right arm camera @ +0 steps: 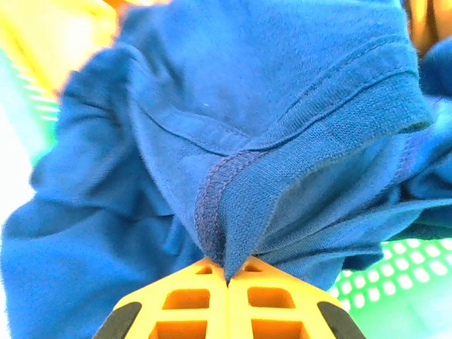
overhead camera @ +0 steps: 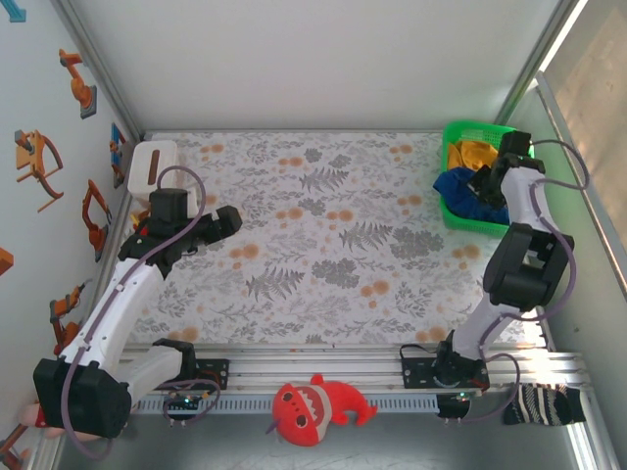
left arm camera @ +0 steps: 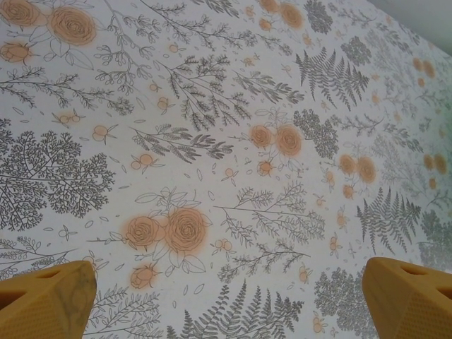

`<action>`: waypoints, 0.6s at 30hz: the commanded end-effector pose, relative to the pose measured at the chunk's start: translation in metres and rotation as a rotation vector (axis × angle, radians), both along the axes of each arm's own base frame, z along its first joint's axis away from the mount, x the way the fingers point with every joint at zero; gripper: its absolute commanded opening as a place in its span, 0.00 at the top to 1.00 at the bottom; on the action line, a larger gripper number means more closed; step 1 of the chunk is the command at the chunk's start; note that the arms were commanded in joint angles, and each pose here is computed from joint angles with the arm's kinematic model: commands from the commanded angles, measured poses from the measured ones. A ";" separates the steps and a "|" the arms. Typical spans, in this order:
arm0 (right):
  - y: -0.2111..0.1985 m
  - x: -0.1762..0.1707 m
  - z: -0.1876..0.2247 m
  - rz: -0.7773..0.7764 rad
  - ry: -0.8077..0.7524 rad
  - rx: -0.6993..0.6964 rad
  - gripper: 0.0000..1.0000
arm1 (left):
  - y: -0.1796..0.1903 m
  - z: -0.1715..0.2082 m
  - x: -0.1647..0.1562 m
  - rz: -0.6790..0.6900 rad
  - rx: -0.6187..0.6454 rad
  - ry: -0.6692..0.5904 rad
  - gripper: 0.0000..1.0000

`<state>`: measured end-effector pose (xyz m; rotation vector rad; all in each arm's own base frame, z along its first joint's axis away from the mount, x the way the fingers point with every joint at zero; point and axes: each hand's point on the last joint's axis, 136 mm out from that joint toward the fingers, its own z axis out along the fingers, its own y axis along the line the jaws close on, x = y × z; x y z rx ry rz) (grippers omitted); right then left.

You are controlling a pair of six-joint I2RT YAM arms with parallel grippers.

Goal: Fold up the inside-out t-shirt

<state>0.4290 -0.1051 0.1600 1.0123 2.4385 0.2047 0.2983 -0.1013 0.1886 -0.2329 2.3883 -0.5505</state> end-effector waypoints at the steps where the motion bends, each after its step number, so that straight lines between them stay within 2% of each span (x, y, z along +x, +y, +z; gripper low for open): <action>1: 0.009 0.010 0.065 0.011 -0.209 0.024 1.00 | -0.002 -0.003 -0.008 -0.004 -0.011 0.020 0.04; 4: 0.026 0.016 0.117 0.064 -0.375 0.077 1.00 | -0.002 -0.003 -0.008 -0.004 -0.008 0.022 0.04; 7: 0.061 0.019 0.176 0.167 -0.545 0.156 1.00 | 0.002 0.000 -0.005 0.013 0.007 0.011 0.04; 13: 0.185 -0.010 0.289 0.480 -0.772 0.272 1.00 | 0.011 0.020 0.007 0.050 0.056 -0.041 0.04; 16: 0.242 -0.029 0.324 0.585 -0.847 0.371 1.00 | 0.012 0.033 0.014 0.056 0.063 -0.070 0.04; 18: 0.268 -0.034 0.333 0.609 -0.870 0.447 1.00 | 0.011 0.038 0.017 0.053 0.063 -0.080 0.04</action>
